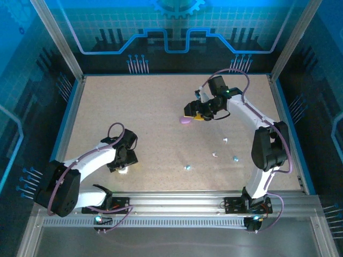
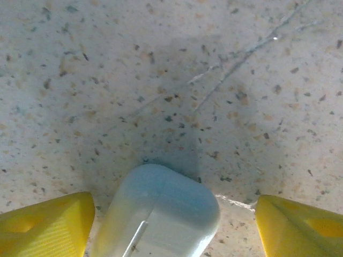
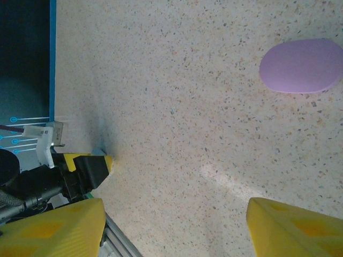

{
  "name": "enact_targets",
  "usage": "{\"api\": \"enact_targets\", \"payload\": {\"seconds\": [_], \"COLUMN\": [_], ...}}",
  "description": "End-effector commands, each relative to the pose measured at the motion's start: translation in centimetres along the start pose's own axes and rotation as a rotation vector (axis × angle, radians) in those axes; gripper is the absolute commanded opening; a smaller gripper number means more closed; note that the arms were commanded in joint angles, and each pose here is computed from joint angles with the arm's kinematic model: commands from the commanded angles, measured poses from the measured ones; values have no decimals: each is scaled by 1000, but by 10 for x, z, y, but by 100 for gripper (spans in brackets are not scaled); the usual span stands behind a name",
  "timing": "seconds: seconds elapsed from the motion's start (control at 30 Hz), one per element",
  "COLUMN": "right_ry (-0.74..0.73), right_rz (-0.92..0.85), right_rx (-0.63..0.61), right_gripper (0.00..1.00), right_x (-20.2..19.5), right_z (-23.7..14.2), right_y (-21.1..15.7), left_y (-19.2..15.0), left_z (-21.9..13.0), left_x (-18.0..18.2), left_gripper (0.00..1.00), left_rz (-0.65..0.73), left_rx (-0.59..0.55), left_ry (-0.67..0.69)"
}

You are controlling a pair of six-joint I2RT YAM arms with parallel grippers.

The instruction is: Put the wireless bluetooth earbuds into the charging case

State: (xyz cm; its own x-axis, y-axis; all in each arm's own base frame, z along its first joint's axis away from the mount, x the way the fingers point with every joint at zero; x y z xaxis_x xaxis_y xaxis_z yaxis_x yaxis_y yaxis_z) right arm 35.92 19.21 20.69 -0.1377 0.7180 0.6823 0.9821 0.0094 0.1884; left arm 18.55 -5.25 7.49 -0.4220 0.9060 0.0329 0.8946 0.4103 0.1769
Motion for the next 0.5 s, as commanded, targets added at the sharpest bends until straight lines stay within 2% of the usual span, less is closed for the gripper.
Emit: {"api": "enact_targets", "payload": {"seconds": [0.0, 0.13, 0.47], "right_ry": [14, 11, 4], "right_rz": [-8, -5, 3], "right_rx": [41, 44, 54], "right_gripper": [71, 71, 71], "right_x": [3, 3, -1], "right_z": [2, 3, 6], "right_y": [-10, -11, -13], "left_y": [-6, -11, -19], "left_z": [0, -4, -3], "left_x": [-3, -3, -1], "left_gripper": [72, 65, 64], "left_rz": [30, 20, 23], "left_rx": [47, 64, 95], "left_ry": [-41, -81, -75]}}
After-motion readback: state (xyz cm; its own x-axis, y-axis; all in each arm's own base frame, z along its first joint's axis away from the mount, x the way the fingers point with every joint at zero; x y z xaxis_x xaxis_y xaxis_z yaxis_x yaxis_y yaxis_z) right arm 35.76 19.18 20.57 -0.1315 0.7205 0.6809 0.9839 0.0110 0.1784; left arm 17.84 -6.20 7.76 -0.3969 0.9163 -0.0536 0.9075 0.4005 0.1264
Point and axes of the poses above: each hand's point on the last joint's axis, 136 mm out from that joint toward the fingers, its own z axis out along the fingers, its own x axis along the line the jaws close on, y = z × x, the point moved 6 cm from there along -z, back along the fingers, and after that the axes turned 4 degrees about z, right-handed, at the moved point
